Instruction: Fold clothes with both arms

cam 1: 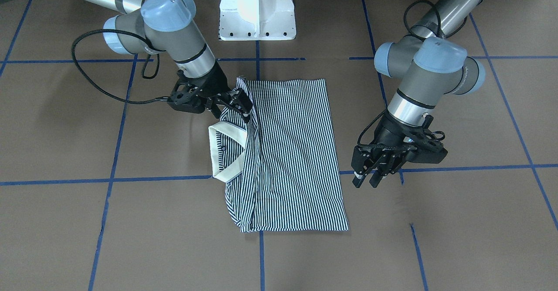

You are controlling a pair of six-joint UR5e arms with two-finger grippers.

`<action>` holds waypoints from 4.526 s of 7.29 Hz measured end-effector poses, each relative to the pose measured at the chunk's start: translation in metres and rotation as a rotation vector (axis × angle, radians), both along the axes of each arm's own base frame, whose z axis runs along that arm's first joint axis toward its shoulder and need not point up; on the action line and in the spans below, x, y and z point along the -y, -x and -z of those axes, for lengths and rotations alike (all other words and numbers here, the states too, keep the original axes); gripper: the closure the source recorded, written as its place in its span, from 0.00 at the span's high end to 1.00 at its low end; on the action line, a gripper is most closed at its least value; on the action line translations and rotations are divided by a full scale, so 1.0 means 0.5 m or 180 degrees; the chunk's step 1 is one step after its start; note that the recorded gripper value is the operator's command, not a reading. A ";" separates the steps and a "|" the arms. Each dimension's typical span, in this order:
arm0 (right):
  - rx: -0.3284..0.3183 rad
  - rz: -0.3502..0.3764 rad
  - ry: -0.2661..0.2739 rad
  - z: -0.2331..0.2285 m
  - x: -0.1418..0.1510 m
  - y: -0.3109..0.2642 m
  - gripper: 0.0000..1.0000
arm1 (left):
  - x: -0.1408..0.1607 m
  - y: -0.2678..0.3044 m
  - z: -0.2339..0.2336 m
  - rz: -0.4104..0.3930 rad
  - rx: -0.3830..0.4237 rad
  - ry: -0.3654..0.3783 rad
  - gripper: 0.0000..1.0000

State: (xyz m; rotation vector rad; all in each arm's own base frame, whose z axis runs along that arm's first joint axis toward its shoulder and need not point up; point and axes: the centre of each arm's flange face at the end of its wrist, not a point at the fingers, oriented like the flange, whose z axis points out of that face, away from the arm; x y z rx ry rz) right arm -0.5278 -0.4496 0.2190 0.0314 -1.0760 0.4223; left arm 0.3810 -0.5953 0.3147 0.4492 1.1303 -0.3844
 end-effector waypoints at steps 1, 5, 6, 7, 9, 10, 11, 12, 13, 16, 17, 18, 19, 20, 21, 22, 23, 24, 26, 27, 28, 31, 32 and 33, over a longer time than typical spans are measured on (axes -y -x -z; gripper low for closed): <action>-0.0282 0.0198 -0.0162 0.017 0.004 0.052 1.00 | -0.004 0.000 -0.007 -0.0006 0.0008 0.0008 0.54; -0.0738 0.0397 -0.0443 0.042 0.029 0.163 1.00 | -0.013 -0.009 -0.010 -0.0033 0.0003 0.0012 0.54; -0.0777 0.0404 -0.0435 0.034 0.032 0.173 1.00 | -0.013 -0.010 -0.010 -0.0035 0.0003 0.0012 0.54; -0.0818 0.0424 -0.0424 0.020 0.032 0.181 1.00 | -0.014 -0.010 -0.009 -0.0036 0.0000 0.0009 0.54; -0.0896 0.0492 -0.0383 -0.024 0.027 0.178 1.00 | -0.014 -0.009 -0.008 -0.0034 0.0000 0.0008 0.54; -0.0931 0.0555 -0.0384 -0.065 0.018 0.155 1.00 | -0.014 -0.008 -0.008 -0.0033 -0.0001 0.0007 0.54; -0.0961 0.0626 -0.0434 -0.115 0.002 0.109 0.99 | -0.014 -0.008 -0.008 -0.0033 -0.0002 0.0006 0.54; -0.0971 0.0682 -0.0498 -0.151 -0.019 0.059 0.99 | -0.015 -0.008 -0.006 -0.0033 -0.0006 0.0002 0.54; -0.0957 0.0711 -0.0545 -0.157 -0.032 0.031 0.99 | -0.015 -0.007 -0.004 -0.0033 -0.0010 -0.0003 0.54; -0.0900 0.0679 -0.0540 -0.133 -0.051 0.027 0.85 | -0.019 -0.003 -0.001 -0.0033 -0.0017 -0.0011 0.54; -0.0855 0.0596 -0.0441 -0.124 -0.076 0.043 0.75 | -0.023 0.000 0.000 -0.0033 -0.0021 -0.0015 0.54; -0.0798 0.0472 -0.0334 -0.110 -0.112 0.062 0.66 | -0.026 0.002 0.002 -0.0033 -0.0023 -0.0017 0.54; -0.0720 0.0328 -0.0199 -0.094 -0.154 0.080 0.62 | -0.027 0.003 0.003 -0.0035 -0.0023 -0.0017 0.54; -0.0641 0.0172 -0.0042 -0.082 -0.193 0.095 0.62 | -0.027 0.003 0.003 -0.0035 -0.0023 -0.0016 0.54; -0.0575 0.0052 0.0079 -0.075 -0.231 0.103 0.60 | -0.027 0.004 0.003 -0.0033 -0.0022 -0.0016 0.54; -0.0530 -0.0011 0.0191 -0.076 -0.265 0.107 0.59 | -0.028 0.006 0.006 -0.0030 -0.0028 -0.0021 0.54; -0.0504 -0.0051 0.0304 -0.079 -0.291 0.115 0.59 | -0.031 0.009 0.009 -0.0029 -0.0036 -0.0027 0.54; -0.0495 -0.0068 0.0369 -0.080 -0.307 0.124 0.58 | -0.036 0.013 0.009 -0.0031 -0.0040 -0.0030 0.54; -0.0518 -0.0073 0.0409 -0.089 -0.316 0.134 0.20 | -0.040 0.016 0.008 -0.0033 -0.0043 -0.0032 0.54; -0.0528 -0.0075 0.0414 -0.093 -0.316 0.135 0.00 | -0.041 0.016 0.008 -0.0032 -0.0043 -0.0033 0.54; -0.0536 -0.0074 0.0418 -0.096 -0.315 0.134 0.00 | -0.041 0.016 0.008 -0.0032 -0.0044 -0.0034 0.54; -0.0524 -0.0103 0.0416 -0.091 -0.292 0.121 0.00 | -0.041 0.016 0.008 -0.0033 -0.0041 -0.0035 0.54; -0.0518 -0.0121 0.0416 -0.089 -0.284 0.117 0.00 | -0.041 0.016 0.007 -0.0033 -0.0040 -0.0034 0.54; -0.0500 -0.0135 0.0414 -0.084 -0.278 0.111 0.00 | -0.041 0.016 0.007 -0.0032 -0.0039 -0.0031 0.54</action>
